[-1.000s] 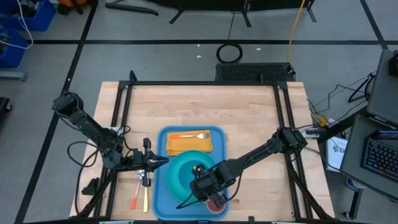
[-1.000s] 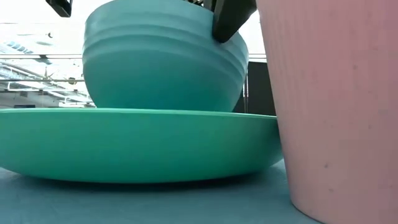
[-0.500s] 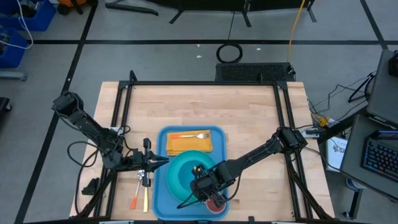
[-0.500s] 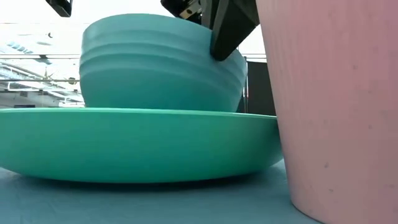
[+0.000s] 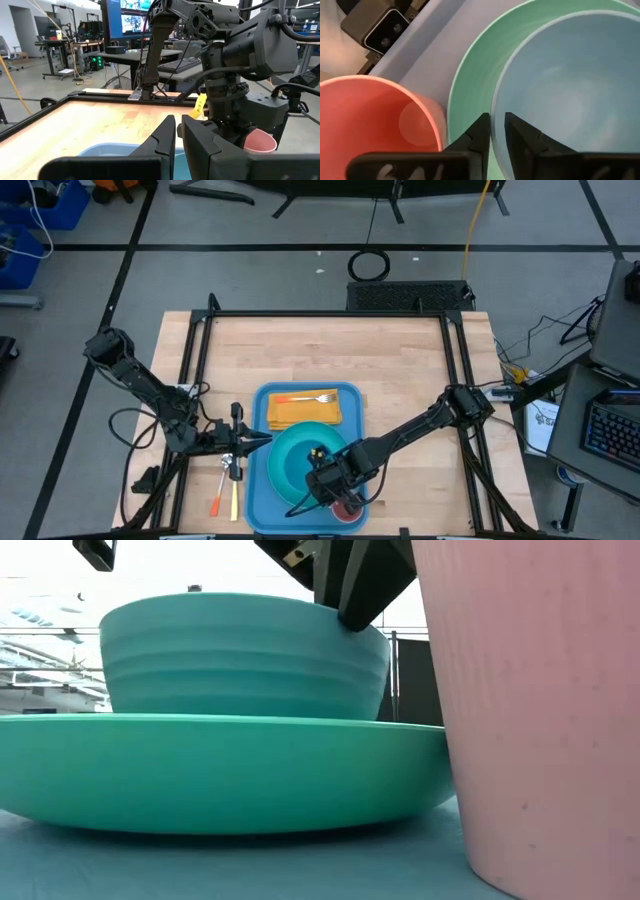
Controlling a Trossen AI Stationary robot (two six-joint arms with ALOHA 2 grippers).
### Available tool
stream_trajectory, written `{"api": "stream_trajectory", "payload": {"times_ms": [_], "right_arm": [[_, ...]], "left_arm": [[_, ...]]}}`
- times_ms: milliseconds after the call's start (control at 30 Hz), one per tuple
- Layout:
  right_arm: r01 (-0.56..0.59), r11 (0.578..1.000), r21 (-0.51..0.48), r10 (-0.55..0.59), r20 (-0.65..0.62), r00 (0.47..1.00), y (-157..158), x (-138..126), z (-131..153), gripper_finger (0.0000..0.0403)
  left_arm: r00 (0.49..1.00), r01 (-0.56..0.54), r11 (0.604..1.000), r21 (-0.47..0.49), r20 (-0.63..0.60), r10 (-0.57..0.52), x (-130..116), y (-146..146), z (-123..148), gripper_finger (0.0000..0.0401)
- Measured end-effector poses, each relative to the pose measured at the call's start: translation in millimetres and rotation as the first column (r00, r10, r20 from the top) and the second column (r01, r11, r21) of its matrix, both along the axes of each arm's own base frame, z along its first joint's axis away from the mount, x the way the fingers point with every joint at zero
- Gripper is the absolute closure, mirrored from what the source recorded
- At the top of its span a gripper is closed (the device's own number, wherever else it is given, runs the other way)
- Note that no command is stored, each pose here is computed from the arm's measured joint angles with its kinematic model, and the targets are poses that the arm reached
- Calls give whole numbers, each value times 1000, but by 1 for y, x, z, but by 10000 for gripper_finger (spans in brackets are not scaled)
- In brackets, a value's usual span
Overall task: Set up tray
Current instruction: Put the blue bowl on the blue plate on the blue serving tray, then put the orange spoon to the right of the orange fork on the napkin on the blue serving tray
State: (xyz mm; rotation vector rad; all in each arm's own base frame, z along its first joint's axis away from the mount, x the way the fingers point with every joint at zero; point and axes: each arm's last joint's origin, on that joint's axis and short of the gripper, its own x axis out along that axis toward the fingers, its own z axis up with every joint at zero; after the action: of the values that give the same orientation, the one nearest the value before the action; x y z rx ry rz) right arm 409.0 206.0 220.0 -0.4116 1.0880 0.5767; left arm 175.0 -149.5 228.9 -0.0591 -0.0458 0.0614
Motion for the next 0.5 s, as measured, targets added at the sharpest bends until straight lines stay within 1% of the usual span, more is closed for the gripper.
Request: {"api": "stream_trajectory", "payload": {"times_ms": [100, 267, 500], "right_arm": [[-5, 1000, -9, 6, 7, 1000, 0, 0, 1, 342], [18, 997, -73, -15, 41, 999, -5, -4, 11, 328], [63, 998, -15, -62, 95, 994, -8, -15, 44, 327]], "left_arm": [[1000, 0, 1000, 0, 0, 0, 0, 0, 0, 364], [1000, 0, 1000, -5, 0, 0, 0, 0, 0, 364], [1000, 2, 1000, -21, -12, -3, 0, 0, -2, 364]]}}
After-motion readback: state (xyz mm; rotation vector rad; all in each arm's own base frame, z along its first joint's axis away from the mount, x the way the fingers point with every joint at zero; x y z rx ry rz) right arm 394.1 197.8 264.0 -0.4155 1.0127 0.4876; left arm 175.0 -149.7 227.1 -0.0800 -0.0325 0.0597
